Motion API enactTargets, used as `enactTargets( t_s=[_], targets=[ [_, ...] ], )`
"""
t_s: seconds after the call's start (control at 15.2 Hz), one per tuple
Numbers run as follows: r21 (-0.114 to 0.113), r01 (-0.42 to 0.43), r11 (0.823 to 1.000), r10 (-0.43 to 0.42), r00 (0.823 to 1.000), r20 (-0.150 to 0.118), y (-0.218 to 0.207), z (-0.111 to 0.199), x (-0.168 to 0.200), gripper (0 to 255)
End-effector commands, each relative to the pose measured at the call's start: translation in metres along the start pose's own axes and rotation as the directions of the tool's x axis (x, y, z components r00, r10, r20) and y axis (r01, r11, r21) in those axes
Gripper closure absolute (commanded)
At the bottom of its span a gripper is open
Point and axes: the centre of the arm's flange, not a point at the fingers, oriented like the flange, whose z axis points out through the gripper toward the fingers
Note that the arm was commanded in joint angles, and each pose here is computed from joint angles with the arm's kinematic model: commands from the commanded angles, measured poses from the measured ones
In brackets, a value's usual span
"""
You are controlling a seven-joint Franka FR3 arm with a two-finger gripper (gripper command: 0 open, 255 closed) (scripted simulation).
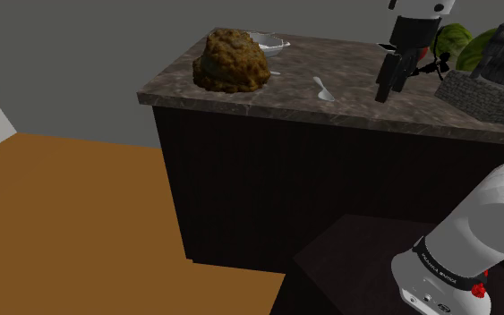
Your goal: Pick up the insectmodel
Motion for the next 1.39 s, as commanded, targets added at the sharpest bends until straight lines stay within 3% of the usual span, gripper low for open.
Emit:
enactTargets(
  t_s=[0.0, 1.06, 1.32],
  targets=[
    [0.0, 0.0, 1.0, 0.0, 1.0, 0.0, 0.0, 0.0, 0.0, 0],
    [-0.109, 0.071, 0.991, -0.058, 0.992, 0.112, 0.186, -0.024, 0.063, 0],
    [-0.111, 0.071, 0.991, -0.059, 0.992, 0.114, 0.187, -0.008, 0.065, 0]
  ],
)
